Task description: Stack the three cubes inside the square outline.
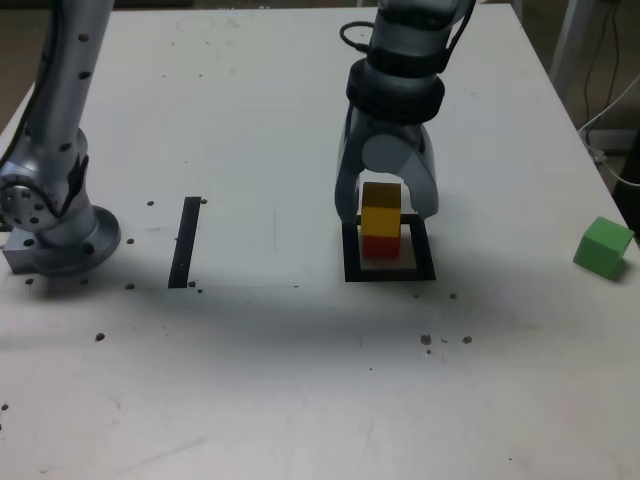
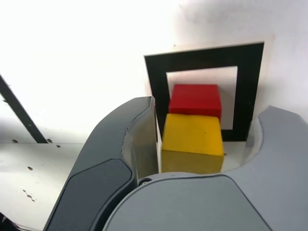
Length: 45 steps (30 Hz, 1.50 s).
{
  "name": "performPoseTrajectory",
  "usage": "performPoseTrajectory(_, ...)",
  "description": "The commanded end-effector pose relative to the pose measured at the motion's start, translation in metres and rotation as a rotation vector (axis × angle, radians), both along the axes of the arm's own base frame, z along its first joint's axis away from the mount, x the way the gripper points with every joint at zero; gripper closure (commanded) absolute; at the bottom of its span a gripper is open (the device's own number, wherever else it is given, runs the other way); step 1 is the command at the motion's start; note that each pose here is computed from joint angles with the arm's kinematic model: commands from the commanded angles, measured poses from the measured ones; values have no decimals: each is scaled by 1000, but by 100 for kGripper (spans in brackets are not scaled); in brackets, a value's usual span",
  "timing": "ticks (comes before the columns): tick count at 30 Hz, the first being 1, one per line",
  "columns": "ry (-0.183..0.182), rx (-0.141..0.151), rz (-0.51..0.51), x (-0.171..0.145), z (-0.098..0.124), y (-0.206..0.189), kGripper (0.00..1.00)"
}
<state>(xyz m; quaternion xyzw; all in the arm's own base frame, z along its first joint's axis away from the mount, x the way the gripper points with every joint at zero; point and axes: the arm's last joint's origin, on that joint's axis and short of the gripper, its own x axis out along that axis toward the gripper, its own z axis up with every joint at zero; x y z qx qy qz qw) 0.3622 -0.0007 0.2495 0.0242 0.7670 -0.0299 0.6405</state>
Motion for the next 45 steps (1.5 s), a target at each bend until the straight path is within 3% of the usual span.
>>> performPoseTrajectory(1,0,27,14,-5,9,5,1)
performPoseTrajectory(7,14,114,39,-10,30,23,1)
performPoseTrajectory(12,-34,152,-8,7,54,39,0)
performPoseTrajectory(18,-93,125,-79,37,64,45,0)
performPoseTrajectory(22,-114,102,-115,53,61,44,0)
performPoseTrajectory(34,-193,77,-294,101,47,18,0)
performPoseTrajectory(45,-221,38,-394,126,29,3,1)
